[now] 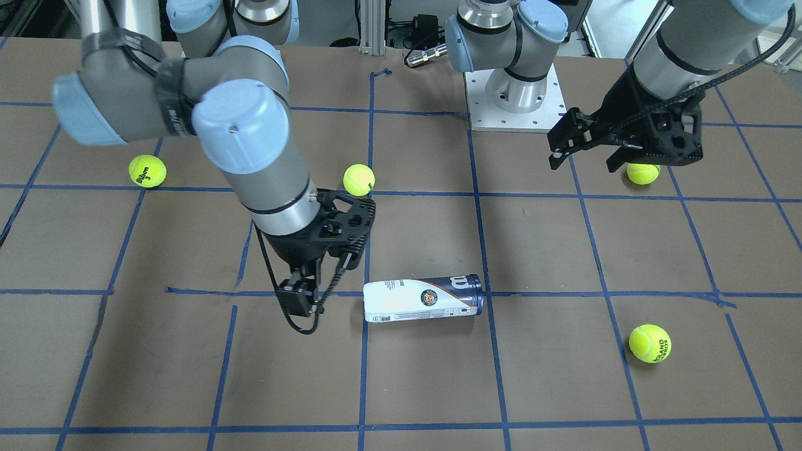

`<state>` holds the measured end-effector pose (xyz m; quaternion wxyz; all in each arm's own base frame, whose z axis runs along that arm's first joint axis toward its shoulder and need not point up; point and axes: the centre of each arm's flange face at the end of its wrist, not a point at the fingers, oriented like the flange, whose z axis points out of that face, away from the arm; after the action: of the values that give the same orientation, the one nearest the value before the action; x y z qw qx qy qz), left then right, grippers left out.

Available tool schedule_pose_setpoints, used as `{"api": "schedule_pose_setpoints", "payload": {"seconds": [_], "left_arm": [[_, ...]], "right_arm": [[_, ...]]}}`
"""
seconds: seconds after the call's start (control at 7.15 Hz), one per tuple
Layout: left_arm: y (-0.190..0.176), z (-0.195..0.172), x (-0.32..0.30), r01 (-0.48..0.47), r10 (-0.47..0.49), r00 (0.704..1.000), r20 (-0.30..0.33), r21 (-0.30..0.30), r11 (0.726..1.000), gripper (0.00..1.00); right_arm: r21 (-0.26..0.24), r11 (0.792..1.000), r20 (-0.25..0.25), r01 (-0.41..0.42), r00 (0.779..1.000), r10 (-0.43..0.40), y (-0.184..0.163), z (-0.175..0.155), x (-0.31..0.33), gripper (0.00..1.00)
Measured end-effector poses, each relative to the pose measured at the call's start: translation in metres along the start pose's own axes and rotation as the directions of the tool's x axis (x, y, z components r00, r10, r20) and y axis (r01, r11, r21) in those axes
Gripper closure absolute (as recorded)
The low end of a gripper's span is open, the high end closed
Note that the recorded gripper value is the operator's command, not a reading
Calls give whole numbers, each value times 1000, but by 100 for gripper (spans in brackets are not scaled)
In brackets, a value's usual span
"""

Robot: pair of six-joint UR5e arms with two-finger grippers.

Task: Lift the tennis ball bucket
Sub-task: 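Move the left gripper to the can's navy end while the right arm withdraws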

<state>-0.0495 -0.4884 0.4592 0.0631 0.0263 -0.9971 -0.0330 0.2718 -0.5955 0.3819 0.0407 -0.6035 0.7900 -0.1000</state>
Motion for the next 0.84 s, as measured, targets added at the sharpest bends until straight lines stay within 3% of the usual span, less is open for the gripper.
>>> {"api": "schedule_pose_setpoints", "payload": {"seconds": [0.28,0.42,0.56,0.84], "left_arm": [[-16,48,2,5,-5,995,-104,-1,1000,0],[-25,69,6,4,-3,983,-182,3,1000,0],[-33,88,9,-9,10,969,-248,4,1000,0],[-50,129,9,-33,35,944,-329,12,999,0]], "right_arm": [[-9,985,-1,-172,985,172,38,-63,-5,0],[-6,948,-17,-319,948,319,50,-91,-11,0],[1,879,-34,-477,879,476,63,-110,-13,0],[-16,765,-42,-644,765,643,76,-129,-21,0]]}}
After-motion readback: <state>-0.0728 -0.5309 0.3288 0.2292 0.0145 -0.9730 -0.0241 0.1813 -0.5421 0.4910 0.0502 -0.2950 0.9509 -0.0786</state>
